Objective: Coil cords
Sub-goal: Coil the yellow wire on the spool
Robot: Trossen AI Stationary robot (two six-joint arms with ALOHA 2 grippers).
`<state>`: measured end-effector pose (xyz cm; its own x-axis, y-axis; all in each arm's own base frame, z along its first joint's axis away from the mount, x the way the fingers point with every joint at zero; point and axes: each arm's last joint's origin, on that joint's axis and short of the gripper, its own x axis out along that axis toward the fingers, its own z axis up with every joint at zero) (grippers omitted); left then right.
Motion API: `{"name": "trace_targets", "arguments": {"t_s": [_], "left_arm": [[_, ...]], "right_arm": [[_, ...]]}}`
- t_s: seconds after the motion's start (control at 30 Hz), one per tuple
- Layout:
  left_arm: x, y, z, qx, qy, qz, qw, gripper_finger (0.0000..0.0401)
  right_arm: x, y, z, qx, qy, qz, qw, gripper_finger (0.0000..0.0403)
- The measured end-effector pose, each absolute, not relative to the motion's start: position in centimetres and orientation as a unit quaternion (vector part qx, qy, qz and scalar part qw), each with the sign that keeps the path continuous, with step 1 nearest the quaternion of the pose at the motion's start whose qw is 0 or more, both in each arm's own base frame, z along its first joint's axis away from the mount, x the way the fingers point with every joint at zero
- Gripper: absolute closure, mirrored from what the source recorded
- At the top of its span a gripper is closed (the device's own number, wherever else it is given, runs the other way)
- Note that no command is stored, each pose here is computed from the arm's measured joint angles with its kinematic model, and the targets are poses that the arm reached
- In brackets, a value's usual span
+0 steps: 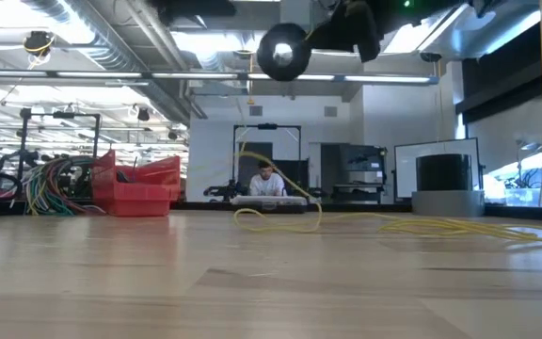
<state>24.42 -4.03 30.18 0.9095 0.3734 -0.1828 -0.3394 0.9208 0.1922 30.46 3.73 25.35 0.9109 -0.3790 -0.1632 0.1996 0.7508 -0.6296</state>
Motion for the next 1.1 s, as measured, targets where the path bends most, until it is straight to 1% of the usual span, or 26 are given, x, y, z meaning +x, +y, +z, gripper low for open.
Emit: {"name": "trace_targets", "arguments": {"t_s": [0.1,0.2,0.67,1.1], "left_arm": [[24.5,-4.6,30.5,0.069,0.087,0.15,0.982,0.0396],[24.8,-5.1,30.5,0.07,0.079,0.138,0.985,0.0396],[27.4,-5.3,29.1,0.077,0.061,0.145,0.985,0.0396],[28.4,-4.7,27.9,0.076,0.078,0.156,0.982,0.0396]], "right_arm": [[30.7,2.9,25.1,-0.298,0.148,-0.178,0.926,0.0397],[30.9,2.7,24.9,-0.286,0.146,-0.2,0.926,0.0397],[34.7,3.1,24.8,-0.258,0.139,-0.201,0.935,0.0397],[35.4,3.3,26.5,-0.164,0.091,-0.197,0.962,0.0397]]}}
